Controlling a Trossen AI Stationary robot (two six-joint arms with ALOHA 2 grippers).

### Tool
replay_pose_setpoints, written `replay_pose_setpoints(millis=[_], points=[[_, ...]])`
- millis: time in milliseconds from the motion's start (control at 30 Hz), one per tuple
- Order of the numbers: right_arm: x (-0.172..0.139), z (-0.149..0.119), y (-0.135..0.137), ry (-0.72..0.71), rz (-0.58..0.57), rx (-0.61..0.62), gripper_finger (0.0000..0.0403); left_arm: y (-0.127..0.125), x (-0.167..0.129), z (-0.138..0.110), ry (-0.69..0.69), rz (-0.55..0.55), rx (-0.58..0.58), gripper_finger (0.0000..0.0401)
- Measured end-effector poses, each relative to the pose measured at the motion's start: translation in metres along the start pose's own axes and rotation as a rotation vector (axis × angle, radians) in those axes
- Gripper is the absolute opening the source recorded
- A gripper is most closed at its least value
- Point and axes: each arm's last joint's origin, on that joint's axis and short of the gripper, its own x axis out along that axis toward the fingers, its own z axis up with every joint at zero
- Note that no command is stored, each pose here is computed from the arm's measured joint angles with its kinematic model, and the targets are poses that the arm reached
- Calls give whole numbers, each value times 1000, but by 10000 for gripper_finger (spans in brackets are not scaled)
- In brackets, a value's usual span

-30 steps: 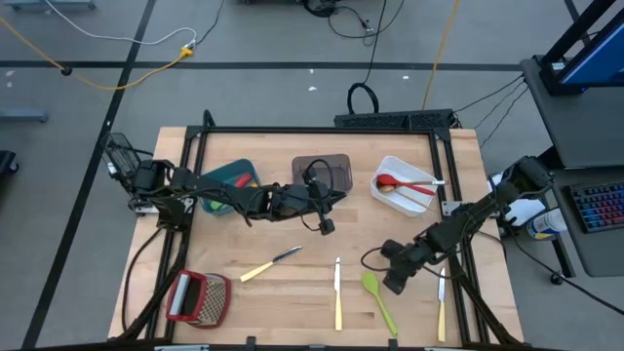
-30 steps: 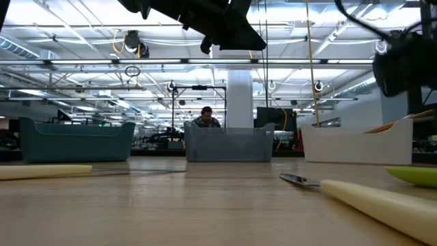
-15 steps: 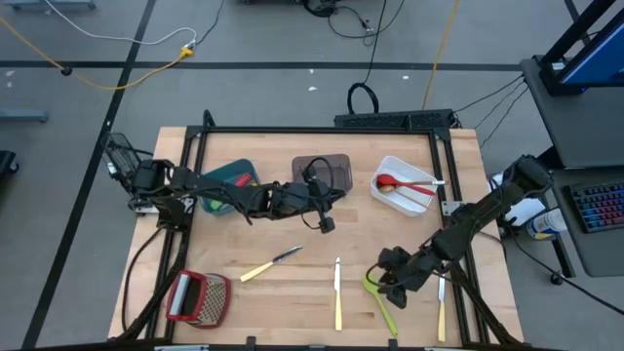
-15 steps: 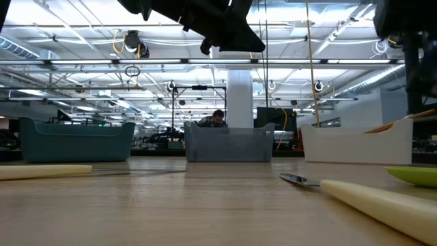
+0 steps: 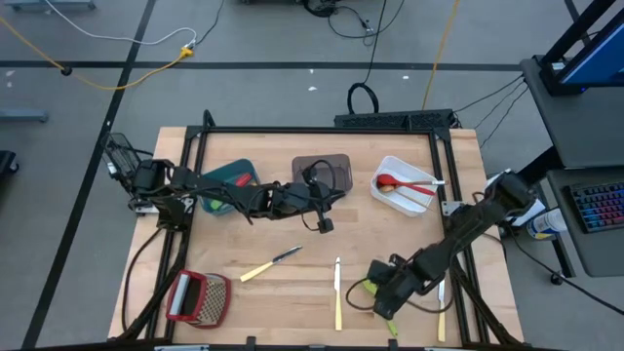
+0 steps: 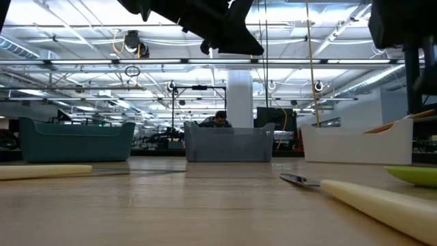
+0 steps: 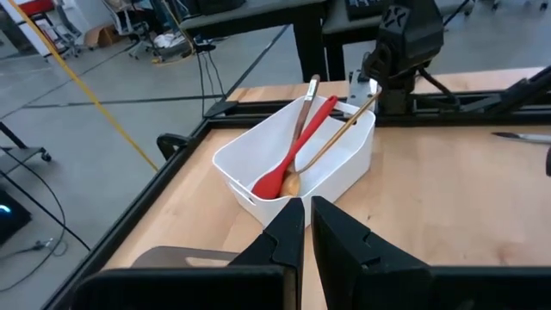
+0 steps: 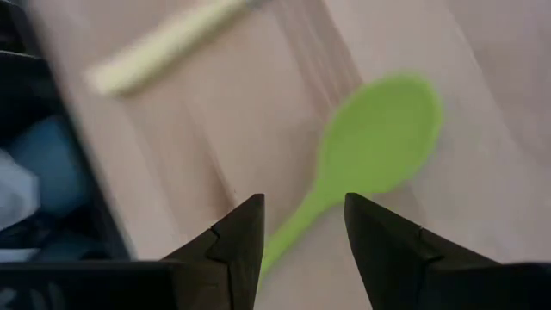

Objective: Pick & Place Kitchen Items
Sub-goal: Put the green serving spoon into the white bin

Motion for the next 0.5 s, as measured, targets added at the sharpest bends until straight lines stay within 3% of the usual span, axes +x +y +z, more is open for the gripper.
replay_pose_setpoints(millis=[133,300,500], points=[[15,-3,1,60,-25,90,155,0,0,-1,9,0,40,31],[30,-7,-1,95,-60,100,155,2,1,-2,17,3,45,36],[37,-7,-1,74,-78,102,155,5,2,-3,30,13,46,76]])
